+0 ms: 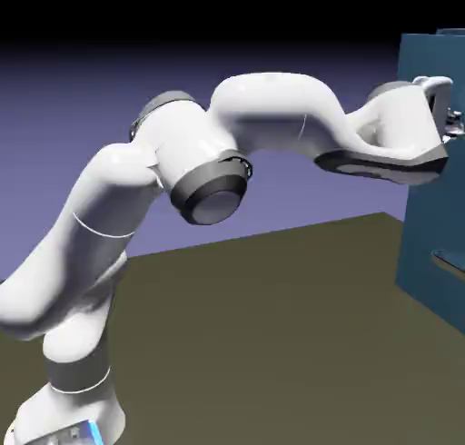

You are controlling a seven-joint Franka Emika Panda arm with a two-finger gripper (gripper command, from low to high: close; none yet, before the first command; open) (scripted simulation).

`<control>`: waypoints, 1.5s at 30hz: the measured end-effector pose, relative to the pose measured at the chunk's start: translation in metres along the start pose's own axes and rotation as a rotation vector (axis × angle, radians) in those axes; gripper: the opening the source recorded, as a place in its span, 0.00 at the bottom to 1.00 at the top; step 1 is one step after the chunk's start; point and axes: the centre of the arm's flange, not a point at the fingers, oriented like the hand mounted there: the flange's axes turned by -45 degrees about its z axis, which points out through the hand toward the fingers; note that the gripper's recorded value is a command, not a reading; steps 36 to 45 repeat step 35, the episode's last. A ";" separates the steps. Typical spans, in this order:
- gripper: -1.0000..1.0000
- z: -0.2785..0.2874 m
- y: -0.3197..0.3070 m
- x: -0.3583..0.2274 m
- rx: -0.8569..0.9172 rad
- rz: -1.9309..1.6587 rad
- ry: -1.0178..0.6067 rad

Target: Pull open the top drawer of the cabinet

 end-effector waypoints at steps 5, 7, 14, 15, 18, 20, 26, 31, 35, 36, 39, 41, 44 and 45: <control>0.00 -0.033 0.000 0.000 0.000 0.000 0.000; 0.00 -0.045 0.000 0.000 0.000 0.000 0.000; 0.00 -0.079 0.000 0.000 0.000 0.000 0.000; 0.00 -0.084 0.000 0.000 0.000 0.000 0.000; 0.00 -0.098 0.000 0.000 0.000 0.000 0.000; 0.00 -0.107 0.000 0.000 0.000 0.000 0.000; 0.00 -0.137 0.000 0.000 0.000 0.000 0.000; 0.00 -0.168 0.000 0.000 0.000 0.000 0.000; 1.00 -0.180 0.000 0.000 -0.001 0.000 0.000; 1.00 -0.180 0.000 0.000 -0.001 0.000 0.000; 1.00 -0.180 0.000 0.000 -0.001 0.000 0.000; 1.00 -0.180 0.000 0.000 -0.001 0.000 0.000; 1.00 -0.180 0.000 0.000 -0.001 0.000 0.000; 1.00 -0.180 0.000 0.000 -0.001 0.000 0.000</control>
